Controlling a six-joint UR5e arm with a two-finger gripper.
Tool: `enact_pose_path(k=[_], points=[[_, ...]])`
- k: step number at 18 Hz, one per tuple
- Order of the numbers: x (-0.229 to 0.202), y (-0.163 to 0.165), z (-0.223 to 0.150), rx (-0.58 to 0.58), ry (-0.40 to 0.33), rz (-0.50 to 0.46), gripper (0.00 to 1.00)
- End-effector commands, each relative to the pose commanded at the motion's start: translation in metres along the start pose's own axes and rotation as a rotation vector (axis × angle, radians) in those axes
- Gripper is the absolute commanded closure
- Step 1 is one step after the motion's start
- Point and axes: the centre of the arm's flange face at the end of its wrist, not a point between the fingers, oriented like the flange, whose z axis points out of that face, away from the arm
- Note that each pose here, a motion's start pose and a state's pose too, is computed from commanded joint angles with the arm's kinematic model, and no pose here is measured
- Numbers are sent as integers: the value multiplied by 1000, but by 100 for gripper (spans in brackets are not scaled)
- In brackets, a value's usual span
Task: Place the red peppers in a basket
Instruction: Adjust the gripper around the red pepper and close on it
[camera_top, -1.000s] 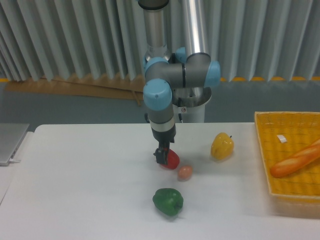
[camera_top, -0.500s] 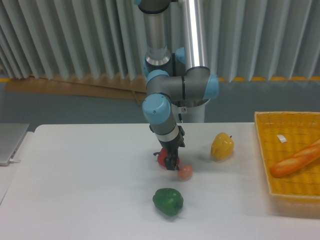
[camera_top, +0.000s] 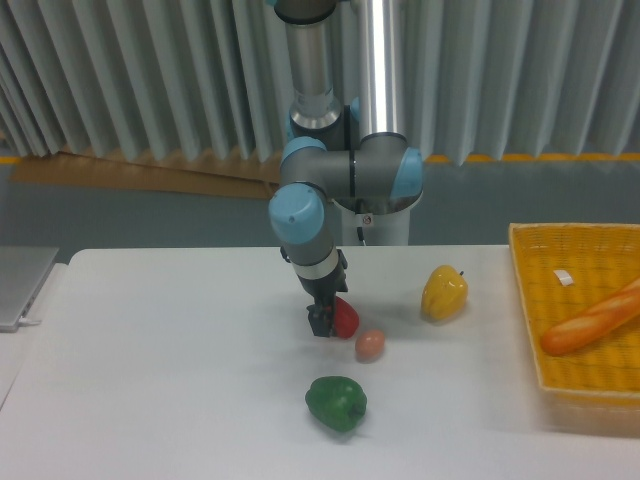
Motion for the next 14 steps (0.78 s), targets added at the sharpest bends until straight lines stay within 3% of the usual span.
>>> enact_pose_path(k=[3, 5, 11, 14], points=[[-1, -5, 4, -3, 8, -5, 0], [-1, -4, 3, -5, 6, -4, 14], [1, 4, 6, -40, 21, -8, 34], [2, 6, 7, -42, 25, -14, 37]])
